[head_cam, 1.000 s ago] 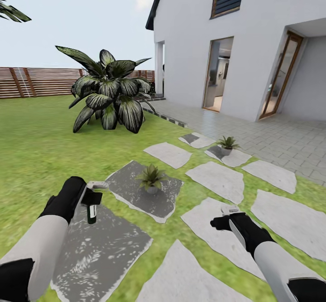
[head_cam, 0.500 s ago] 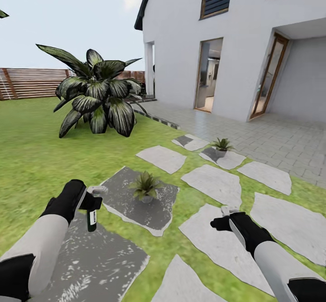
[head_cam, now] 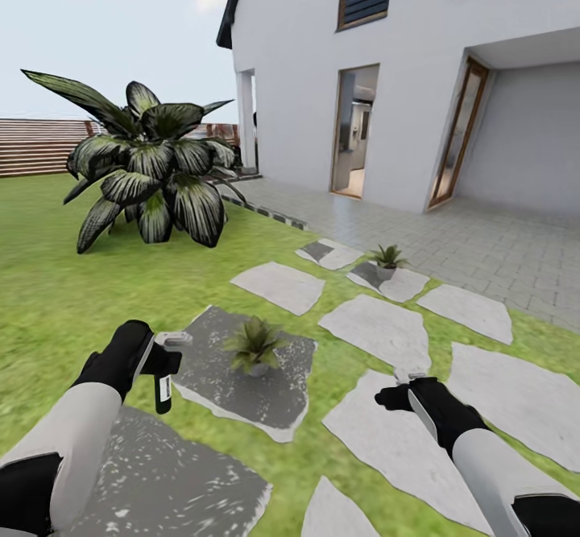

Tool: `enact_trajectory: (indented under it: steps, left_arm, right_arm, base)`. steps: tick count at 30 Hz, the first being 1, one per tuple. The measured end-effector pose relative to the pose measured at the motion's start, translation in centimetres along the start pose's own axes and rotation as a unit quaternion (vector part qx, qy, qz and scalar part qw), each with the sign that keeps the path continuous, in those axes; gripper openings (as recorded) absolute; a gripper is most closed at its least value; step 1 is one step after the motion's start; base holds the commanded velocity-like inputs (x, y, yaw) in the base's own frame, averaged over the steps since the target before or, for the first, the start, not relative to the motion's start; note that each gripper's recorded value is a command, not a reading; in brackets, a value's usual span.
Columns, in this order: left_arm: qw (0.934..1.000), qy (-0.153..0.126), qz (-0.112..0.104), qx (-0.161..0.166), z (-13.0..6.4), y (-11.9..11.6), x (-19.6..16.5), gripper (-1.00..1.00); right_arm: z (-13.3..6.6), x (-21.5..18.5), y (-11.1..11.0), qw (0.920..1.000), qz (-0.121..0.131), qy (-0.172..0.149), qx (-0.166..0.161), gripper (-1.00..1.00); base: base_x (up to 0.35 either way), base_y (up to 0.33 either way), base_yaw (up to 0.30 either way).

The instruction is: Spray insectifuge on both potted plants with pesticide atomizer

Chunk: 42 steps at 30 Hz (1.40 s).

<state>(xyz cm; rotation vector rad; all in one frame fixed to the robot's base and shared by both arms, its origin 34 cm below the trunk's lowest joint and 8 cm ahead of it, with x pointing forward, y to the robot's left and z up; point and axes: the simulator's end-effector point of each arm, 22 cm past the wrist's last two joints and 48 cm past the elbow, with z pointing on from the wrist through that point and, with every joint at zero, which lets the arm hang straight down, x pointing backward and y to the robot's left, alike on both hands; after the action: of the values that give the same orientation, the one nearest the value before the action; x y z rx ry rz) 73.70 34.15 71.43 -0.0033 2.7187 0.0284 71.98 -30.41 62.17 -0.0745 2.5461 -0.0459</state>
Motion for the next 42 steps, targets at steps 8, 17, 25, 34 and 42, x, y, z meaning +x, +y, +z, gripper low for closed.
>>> enact_trajectory:
  steps: [8,17,25,34,42]
  left_arm:
    - [1.0,0.003,0.001,-0.001,0.3,0.0,0.2,-1.0]
    - [0.9999,0.011,0.002,-0.001,1.1,0.0,0.7,-1.0]
    - [0.9998,0.018,0.002,-0.001,1.8,-0.1,1.1,-1.0]
    - [0.9998,0.022,0.002,-0.001,2.3,0.0,1.4,-1.0]
    - [0.9997,0.026,0.003,-0.002,2.7,-0.1,1.7,-1.0]
  right_arm:
    - [0.2,0.3,0.1,1.0,0.001,0.005,-0.001,1.0]
    - [0.7,0.8,-0.7,0.9991,0.041,0.008,-0.003,1.0]
    - [1.1,1.3,-1.3,0.9974,0.072,0.012,-0.004,1.0]
    - [1.5,1.7,-1.3,0.9973,0.072,0.016,-0.004,1.0]
    - [1.7,3.4,-0.8,0.9959,0.074,0.051,-0.007,1.0]
  base:
    - [0.267,0.255,-0.001]
    - [0.213,0.183,-0.018]
    - [0.08,0.007,-0.063]
    - [0.322,0.0,-0.018]
    - [0.285,-0.033,-0.11]
